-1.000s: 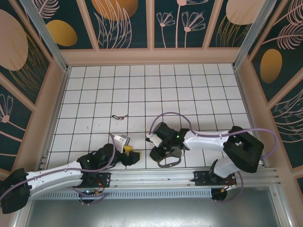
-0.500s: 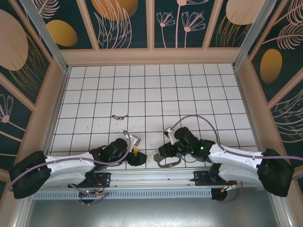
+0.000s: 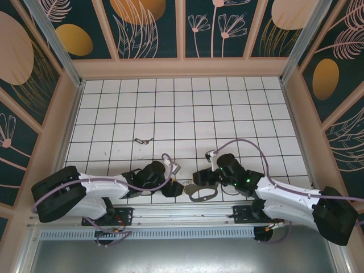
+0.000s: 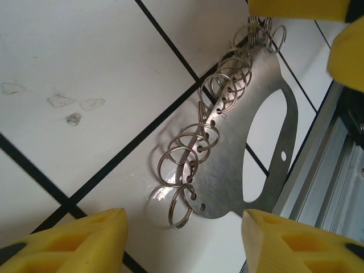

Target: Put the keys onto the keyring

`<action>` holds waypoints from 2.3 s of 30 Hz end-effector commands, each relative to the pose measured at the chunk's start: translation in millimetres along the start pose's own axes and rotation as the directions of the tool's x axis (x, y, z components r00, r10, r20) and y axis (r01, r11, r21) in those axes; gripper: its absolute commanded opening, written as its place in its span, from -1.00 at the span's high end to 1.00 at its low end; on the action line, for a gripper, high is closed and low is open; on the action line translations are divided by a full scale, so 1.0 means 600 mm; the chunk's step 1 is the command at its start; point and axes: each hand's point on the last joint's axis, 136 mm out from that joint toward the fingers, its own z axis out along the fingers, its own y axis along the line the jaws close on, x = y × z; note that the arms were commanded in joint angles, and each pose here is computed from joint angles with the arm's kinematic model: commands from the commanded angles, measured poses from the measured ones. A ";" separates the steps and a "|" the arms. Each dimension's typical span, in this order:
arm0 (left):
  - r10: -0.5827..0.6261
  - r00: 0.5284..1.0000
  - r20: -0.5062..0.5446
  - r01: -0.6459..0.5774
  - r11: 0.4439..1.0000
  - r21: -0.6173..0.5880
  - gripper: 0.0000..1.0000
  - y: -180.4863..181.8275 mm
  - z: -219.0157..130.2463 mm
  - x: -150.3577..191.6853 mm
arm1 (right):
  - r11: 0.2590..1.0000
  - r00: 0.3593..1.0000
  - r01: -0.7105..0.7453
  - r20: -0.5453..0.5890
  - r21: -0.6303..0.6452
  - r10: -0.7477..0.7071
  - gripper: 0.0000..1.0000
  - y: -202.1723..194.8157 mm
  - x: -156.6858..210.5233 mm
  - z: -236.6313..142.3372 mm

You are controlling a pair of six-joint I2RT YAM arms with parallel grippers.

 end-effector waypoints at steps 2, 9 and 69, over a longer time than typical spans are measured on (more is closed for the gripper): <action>0.047 0.999 -0.006 -0.047 0.997 0.064 -0.04 -0.024 0.008 -0.012 | 1.000 0.997 -0.015 0.071 0.009 0.014 -0.43 -0.009 -0.019 -0.011; 0.061 0.998 -0.031 -0.059 0.995 0.076 0.08 -0.027 0.018 -0.010 | 1.000 0.998 -0.017 0.069 0.015 0.016 -0.44 -0.016 -0.019 -0.014; 0.561 0.663 0.495 -0.634 0.773 -0.025 1.00 -0.223 -0.262 -0.209 | 0.677 0.674 0.699 0.528 -0.231 -0.516 0.07 0.260 -0.119 -0.178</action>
